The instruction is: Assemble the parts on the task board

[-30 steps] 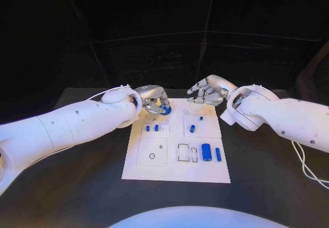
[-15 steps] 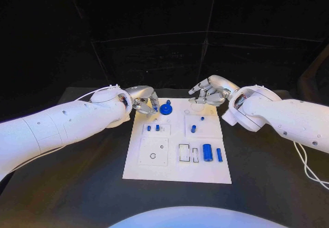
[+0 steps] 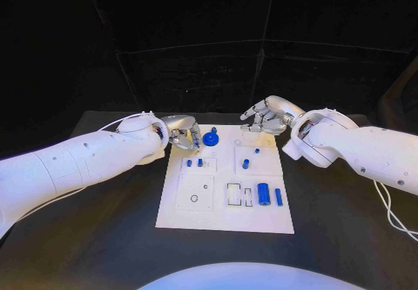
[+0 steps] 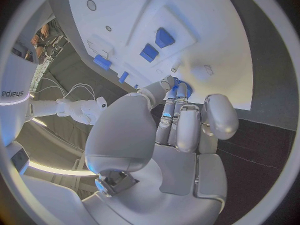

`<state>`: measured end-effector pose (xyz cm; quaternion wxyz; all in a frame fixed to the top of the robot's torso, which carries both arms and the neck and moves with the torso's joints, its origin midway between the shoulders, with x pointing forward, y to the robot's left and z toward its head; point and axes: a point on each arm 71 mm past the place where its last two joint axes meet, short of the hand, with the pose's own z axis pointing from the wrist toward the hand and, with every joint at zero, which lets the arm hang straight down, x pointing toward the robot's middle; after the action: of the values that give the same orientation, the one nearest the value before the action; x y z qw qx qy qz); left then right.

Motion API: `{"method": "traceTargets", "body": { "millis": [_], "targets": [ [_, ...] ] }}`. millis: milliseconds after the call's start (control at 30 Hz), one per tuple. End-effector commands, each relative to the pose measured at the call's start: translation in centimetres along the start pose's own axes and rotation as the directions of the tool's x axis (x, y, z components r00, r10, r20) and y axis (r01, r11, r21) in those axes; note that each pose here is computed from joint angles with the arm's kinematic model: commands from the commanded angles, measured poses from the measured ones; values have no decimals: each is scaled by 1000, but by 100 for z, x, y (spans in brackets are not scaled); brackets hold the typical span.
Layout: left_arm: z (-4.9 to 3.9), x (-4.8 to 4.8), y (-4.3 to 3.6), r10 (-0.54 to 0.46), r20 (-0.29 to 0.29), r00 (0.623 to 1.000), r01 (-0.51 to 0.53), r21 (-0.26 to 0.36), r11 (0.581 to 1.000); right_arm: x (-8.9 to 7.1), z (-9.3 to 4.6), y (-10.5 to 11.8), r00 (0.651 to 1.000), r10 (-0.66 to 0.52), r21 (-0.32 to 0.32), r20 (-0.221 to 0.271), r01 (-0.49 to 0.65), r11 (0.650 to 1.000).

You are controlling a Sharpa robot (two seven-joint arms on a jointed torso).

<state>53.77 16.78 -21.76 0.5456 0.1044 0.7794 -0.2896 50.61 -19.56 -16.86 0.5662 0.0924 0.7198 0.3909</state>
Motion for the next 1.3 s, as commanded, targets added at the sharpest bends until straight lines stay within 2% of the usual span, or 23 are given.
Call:
{"method": "traceTargets", "body": {
  "millis": [33, 600, 1300],
  "targets": [
    [12, 22, -10, -7, -32, 999, 7, -6, 1000, -4, 5, 21, 1000, 1, -12, 2, -1, 1000],
    [24, 91, -11, 3, -93, 996, -5, -22, 1000, -4, 6, 20, 1000, 1, -12, 1, -1, 1000],
    [53, 114, -44, 6, -87, 996, -7, -15, 1000, -1, 9, 23, 1000, 2, -13, 1, -2, 1000]
  ]
}}
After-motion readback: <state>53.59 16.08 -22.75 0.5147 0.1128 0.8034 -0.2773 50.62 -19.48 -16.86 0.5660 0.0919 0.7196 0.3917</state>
